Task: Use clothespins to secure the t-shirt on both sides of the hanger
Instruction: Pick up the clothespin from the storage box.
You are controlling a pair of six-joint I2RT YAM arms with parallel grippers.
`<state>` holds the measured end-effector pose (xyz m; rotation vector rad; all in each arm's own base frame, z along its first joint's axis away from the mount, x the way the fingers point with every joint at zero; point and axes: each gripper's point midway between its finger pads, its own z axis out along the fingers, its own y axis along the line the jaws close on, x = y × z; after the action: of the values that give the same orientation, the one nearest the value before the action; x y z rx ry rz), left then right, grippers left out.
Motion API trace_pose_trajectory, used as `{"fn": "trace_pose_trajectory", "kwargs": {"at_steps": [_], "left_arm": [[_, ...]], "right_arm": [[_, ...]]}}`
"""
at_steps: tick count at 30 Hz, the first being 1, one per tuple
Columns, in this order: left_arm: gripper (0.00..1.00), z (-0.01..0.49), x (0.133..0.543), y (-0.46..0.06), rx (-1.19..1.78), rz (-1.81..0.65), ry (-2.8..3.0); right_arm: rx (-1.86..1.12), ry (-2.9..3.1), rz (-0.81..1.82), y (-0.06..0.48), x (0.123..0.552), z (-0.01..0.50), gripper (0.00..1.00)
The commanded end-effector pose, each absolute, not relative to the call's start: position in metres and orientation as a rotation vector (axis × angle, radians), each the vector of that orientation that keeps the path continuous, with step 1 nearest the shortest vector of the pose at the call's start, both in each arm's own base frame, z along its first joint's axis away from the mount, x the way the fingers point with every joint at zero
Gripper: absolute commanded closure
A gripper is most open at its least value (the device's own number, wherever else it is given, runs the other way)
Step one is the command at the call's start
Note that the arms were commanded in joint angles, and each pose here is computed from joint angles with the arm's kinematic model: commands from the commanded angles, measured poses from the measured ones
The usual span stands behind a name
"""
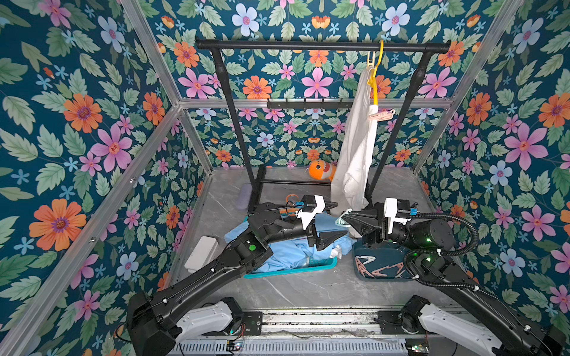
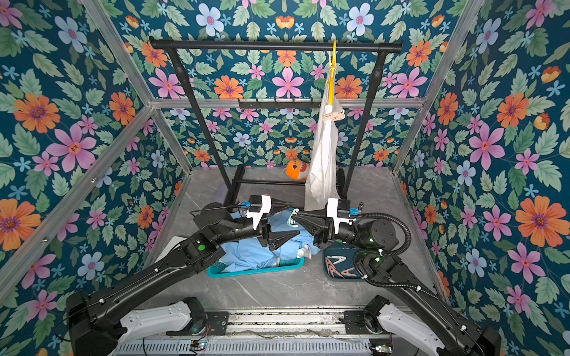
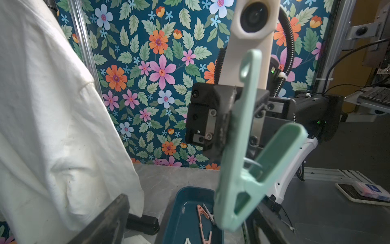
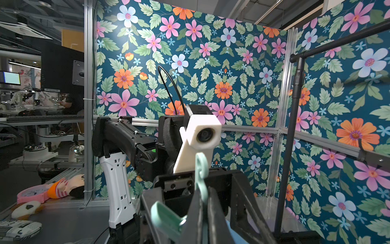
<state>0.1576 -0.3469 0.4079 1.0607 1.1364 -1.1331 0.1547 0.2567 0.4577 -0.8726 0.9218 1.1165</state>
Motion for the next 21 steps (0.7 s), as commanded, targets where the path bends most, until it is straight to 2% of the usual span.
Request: {"fn": "trace_pose_trajectory", "kwargs": {"at_steps": [1,5,8,14,21], "left_arm": [[0.13,0.406,0.155,-0.348,1.092,-1.103,1.122],[0.17,0.407,0.154,-0.349,1.102,-1.084,1.125],[0.25,0.413,0.153,-0.349,1.101,-1.077,1.108],[0.35,0.419,0.150,-0.349,1.101,-1.077,1.087],[0.66,0.416,0.148,-0.350,1.117,-1.079,1.090]], "right_arm": [[-0.851,0.892,1.069,0.254,0.157,0.465,1.00],[-0.870,0.922,1.060,0.256,0.159,0.463,1.00],[-0.887,0.976,1.059,0.261,0.164,0.453,1.00],[-0.873,1.042,1.056,0.265,0.172,0.442,1.00],[-0.847,1.052,1.040,0.264,0.176,0.441,1.00]]}}
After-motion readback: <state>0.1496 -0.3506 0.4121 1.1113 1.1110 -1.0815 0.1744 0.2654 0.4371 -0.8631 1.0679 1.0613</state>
